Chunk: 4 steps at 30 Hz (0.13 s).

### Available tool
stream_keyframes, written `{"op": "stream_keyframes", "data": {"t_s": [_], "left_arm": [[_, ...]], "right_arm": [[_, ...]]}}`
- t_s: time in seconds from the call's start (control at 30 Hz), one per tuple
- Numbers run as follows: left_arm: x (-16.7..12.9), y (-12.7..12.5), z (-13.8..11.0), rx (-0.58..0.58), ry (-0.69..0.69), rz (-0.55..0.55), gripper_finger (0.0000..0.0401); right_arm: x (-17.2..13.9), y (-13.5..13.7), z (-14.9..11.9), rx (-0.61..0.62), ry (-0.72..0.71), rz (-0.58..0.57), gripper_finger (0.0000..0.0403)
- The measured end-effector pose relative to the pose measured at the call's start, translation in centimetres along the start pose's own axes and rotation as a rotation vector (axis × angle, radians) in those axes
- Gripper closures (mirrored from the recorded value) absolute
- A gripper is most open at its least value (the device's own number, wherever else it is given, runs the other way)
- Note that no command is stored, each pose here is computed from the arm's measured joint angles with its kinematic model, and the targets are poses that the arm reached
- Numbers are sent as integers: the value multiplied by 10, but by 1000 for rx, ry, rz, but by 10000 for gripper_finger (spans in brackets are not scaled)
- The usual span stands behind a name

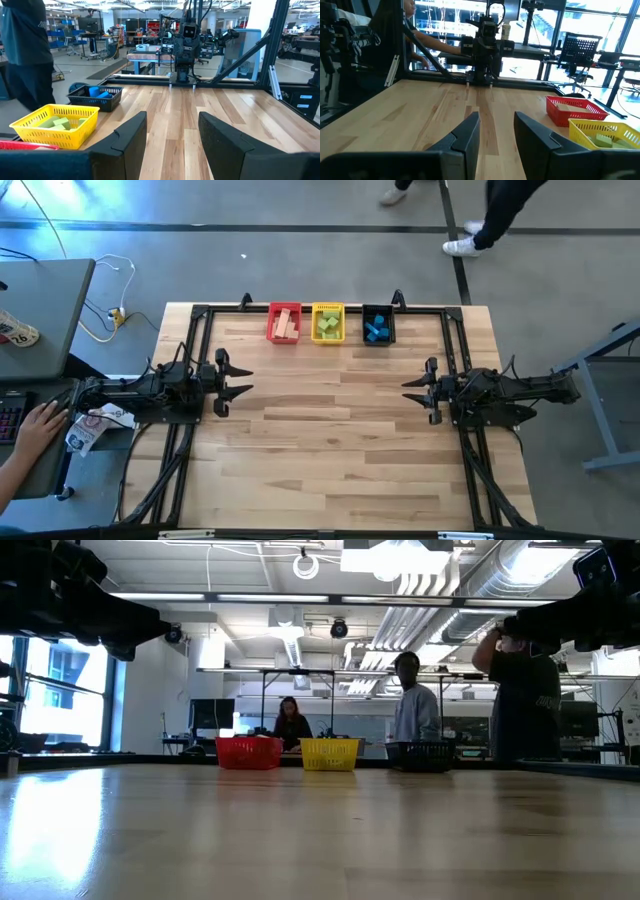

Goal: Sort & place blocks by color
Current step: Return to Home Position

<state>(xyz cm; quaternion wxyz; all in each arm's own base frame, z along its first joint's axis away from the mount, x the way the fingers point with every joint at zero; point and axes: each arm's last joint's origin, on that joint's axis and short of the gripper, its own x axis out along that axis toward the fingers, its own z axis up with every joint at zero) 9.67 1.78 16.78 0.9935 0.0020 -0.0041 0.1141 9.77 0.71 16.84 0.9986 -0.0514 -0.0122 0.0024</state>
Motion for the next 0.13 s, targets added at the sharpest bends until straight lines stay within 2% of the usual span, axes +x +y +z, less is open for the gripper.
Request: {"op": "stream_keyframes", "data": {"t_s": [0.13], "left_arm": [[0,0,0,0,0,0,233]], "right_arm": [[0,0,0,0,0,0,295]]}}
